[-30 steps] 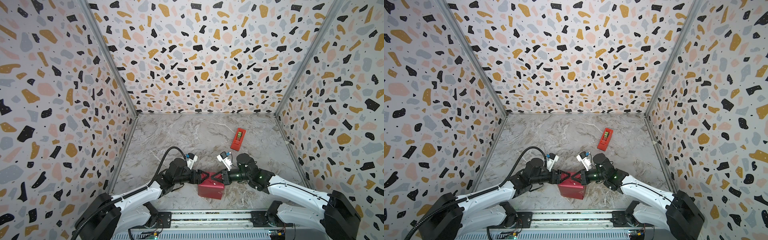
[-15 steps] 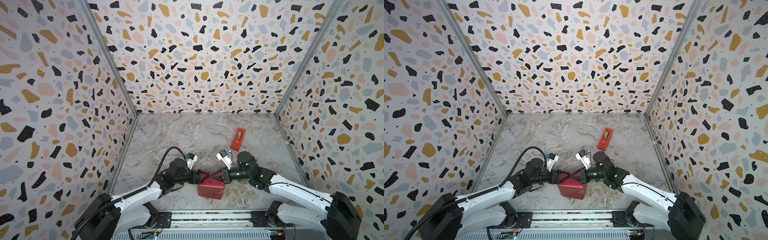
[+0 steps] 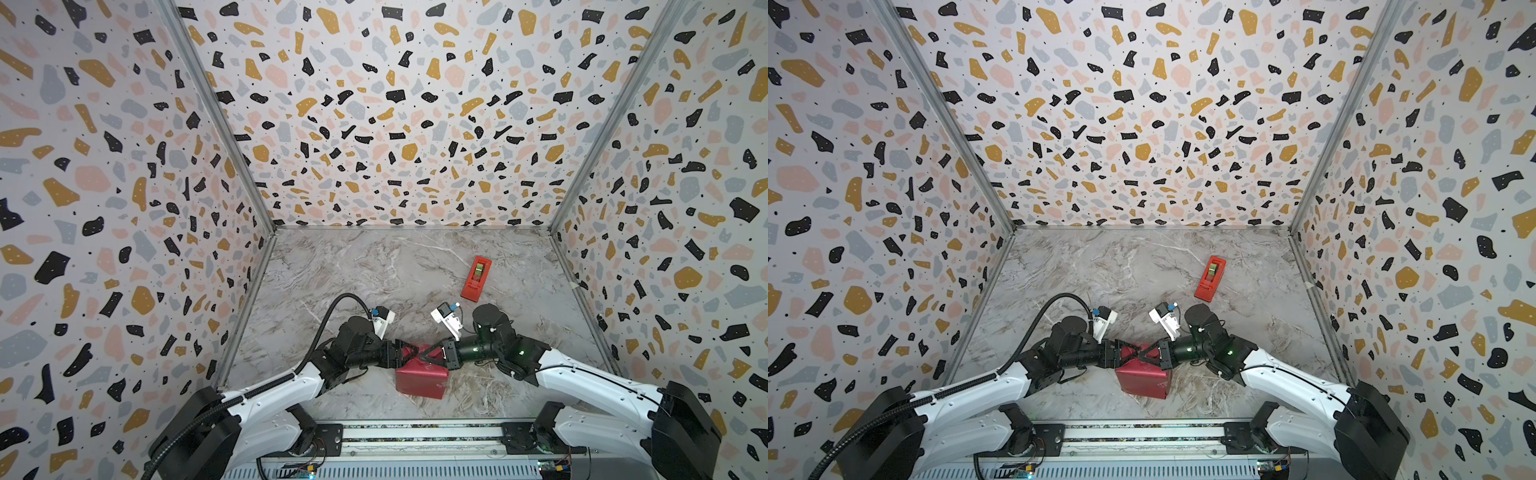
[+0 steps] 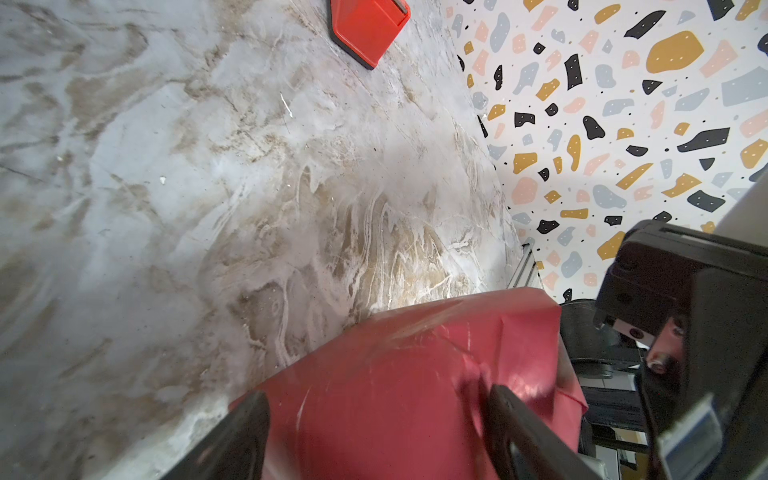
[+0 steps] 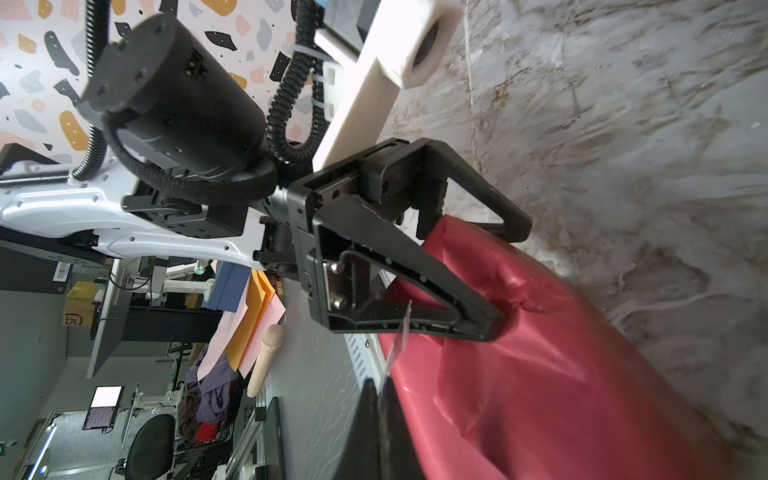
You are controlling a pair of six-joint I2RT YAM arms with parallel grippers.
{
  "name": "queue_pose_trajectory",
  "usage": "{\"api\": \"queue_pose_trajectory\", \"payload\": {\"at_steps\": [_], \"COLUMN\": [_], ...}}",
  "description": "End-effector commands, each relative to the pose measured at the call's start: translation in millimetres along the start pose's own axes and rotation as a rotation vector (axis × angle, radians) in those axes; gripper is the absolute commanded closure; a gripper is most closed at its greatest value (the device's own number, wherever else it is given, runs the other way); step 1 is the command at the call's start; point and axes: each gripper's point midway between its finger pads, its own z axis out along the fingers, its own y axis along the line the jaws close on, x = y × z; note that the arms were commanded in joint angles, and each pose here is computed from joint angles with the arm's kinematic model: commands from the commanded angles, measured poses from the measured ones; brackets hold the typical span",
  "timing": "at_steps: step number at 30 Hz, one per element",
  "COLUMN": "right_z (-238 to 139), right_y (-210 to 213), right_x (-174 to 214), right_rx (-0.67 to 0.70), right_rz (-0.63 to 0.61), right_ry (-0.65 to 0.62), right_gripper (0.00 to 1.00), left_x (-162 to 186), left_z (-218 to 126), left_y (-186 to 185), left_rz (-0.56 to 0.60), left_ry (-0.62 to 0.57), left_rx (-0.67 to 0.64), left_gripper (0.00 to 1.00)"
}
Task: Wrap the gift box in paper
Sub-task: 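Press the tape onto the seam with right gripper while left holds box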
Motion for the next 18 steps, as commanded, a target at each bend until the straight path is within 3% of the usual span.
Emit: {"api": "queue_pose_trajectory", "payload": {"at_steps": [1, 18], "right_z": [1.9, 7.2], "right_y": [1.3, -29.1], "right_x": [1.0, 9.7], "right_rx": [-0.014, 0.09], "right_rz": [-0.016, -0.066], "right_ry": [0.002, 0.019], "right_gripper": [1.0, 1.0], "left_x": [74.6, 74.9], "left_z": [-9.1, -9.4], "left_y": [68.4, 67.5], "left_rz": [-0.096, -0.094], "left_ry": [0.239, 0.241], "left_rx": [-0.261, -0.257], "left_gripper": [0.19, 0.19]}}
